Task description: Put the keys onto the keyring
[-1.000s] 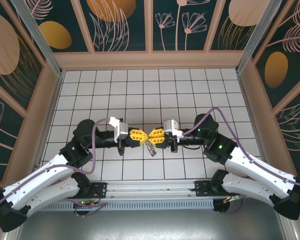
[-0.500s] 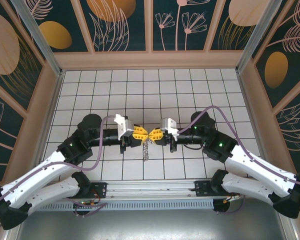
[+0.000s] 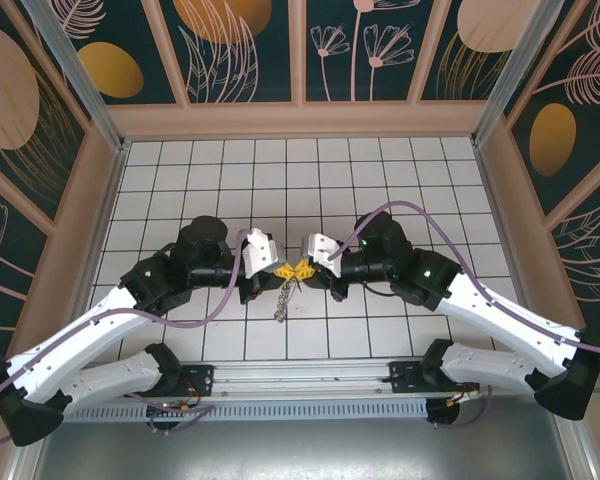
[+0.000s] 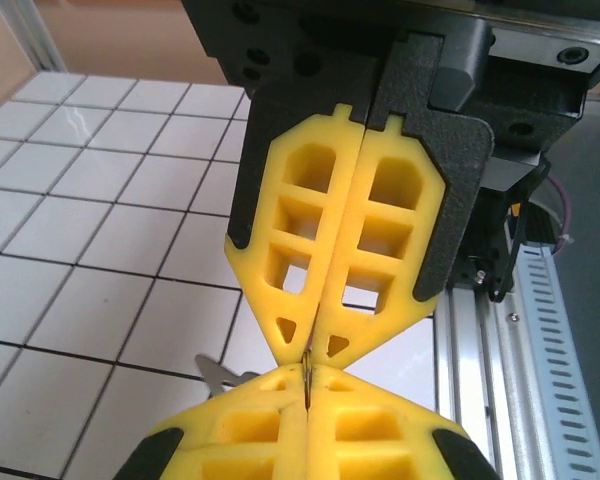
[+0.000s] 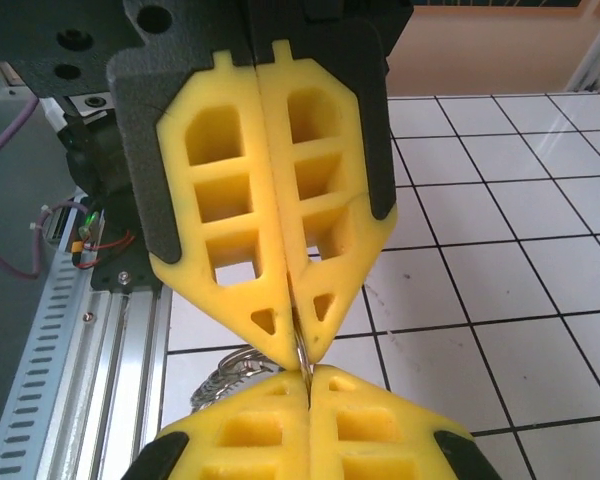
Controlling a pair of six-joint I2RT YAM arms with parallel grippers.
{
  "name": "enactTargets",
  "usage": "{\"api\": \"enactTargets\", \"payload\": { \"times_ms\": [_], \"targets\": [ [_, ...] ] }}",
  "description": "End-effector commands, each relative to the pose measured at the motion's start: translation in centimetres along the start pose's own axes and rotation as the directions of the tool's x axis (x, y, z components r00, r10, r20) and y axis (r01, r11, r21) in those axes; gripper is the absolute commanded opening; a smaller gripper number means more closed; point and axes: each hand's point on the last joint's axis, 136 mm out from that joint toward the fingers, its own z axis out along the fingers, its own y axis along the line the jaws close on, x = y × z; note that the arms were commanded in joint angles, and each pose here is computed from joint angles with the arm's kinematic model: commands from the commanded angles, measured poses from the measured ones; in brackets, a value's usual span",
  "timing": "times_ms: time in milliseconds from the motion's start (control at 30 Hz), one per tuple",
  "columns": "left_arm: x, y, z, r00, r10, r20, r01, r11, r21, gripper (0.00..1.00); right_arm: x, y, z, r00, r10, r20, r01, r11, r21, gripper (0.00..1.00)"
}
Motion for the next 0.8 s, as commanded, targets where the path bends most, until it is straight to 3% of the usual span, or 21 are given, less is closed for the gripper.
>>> {"api": "enactTargets", "payload": {
  "times_ms": [0, 200, 300, 400, 600, 767],
  "targets": [
    [-0.5, 0.1, -0.3, 1.000, 0.023, -0.002, -0.023, 1.000, -0.011, 0.00, -3.1, 0.6, -1.1, 0.994, -0.066, 0.082, 0.067, 0.998, -0.014, 0.00],
    [-2.4, -0.5, -1.2, 0.992, 0.030, 0.120, -0.030, 1.000, -0.003, 0.00, -3.3, 1.0, -1.5, 0.992, -0.061, 0.114, 0.064, 0.998, -0.018, 0.00],
    [-3.8, -1.1, -2.1, 0.975, 0.041, 0.219, -0.042, 0.999, 0.000, 0.00, -2.7, 1.1, -1.5, 0.991, -0.037, 0.125, 0.039, 0.999, -0.011, 0.23],
    [-4.9, -1.8, -2.8, 0.950, 0.047, 0.309, -0.056, 0.998, 0.018, 0.00, -2.1, 1.3, -1.5, 0.991, -0.015, 0.135, 0.017, 1.000, -0.016, 0.31],
    [-5.8, -3.2, -3.4, 0.910, 0.046, 0.411, -0.086, 0.993, 0.081, 0.00, -2.2, 1.7, -2.0, 0.987, -0.002, 0.162, 0.005, 1.000, -0.021, 0.34],
    [-6.2, -3.7, -3.6, 0.899, 0.034, 0.437, -0.094, 0.989, 0.116, 0.00, -2.1, 1.8, -2.0, 0.985, -0.002, 0.171, 0.008, 0.999, -0.031, 0.34]
  ]
}}
